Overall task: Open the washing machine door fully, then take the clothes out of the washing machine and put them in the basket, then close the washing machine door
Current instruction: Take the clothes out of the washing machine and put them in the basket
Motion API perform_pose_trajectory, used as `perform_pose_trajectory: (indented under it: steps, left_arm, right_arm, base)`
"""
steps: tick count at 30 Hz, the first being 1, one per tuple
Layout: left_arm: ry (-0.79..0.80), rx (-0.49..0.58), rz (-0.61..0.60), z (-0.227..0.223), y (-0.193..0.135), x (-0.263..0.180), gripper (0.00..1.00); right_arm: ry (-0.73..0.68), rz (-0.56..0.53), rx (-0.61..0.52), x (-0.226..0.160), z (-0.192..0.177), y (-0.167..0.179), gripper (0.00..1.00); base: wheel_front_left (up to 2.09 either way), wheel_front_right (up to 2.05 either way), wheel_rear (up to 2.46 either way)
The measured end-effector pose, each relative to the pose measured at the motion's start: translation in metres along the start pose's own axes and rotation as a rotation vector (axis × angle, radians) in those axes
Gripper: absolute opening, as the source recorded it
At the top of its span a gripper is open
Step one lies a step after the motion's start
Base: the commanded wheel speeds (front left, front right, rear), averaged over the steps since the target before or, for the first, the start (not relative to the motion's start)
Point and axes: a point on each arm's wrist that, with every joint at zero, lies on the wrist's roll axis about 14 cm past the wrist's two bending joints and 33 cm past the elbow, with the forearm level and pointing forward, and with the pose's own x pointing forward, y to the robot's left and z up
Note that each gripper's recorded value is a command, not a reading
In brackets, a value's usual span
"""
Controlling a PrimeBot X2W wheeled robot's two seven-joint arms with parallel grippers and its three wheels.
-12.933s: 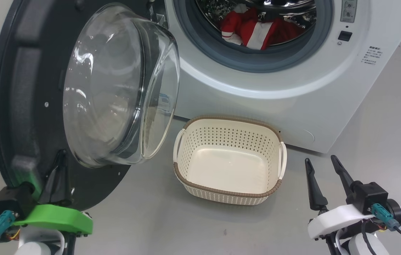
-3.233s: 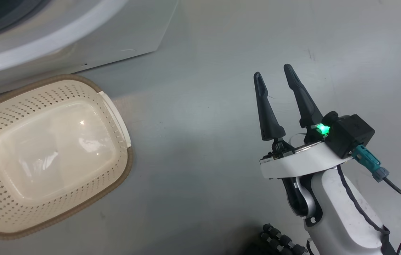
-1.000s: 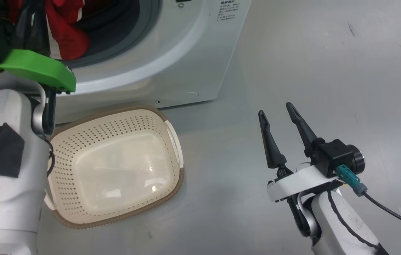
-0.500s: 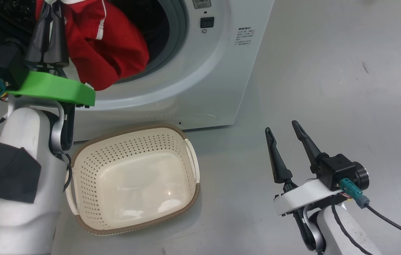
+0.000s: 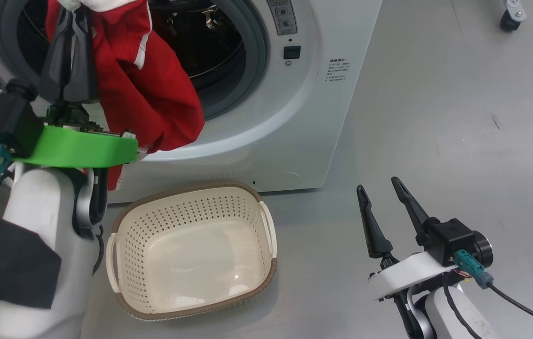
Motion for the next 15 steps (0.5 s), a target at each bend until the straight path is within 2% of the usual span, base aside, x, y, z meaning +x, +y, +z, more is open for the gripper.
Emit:
perform_pose_trajectory:
  steps: [7,15]
  left_arm:
    - [0.044,-0.015,0.022,-0.011,-0.001,-0.025,0.0]
    - [0.225,-0.069,0.079,-0.056,0.002,-0.064,0.0]
  right_arm:
    - [-0.001,0.012,-0.001,-0.001,0.0,0.003,1.0]
    - [0.008,0.016,0.006,0.0,-0.004,0.004,1.0]
  base:
    - [0.0,0.0,0.0]
    - [0.0,0.0,0.0]
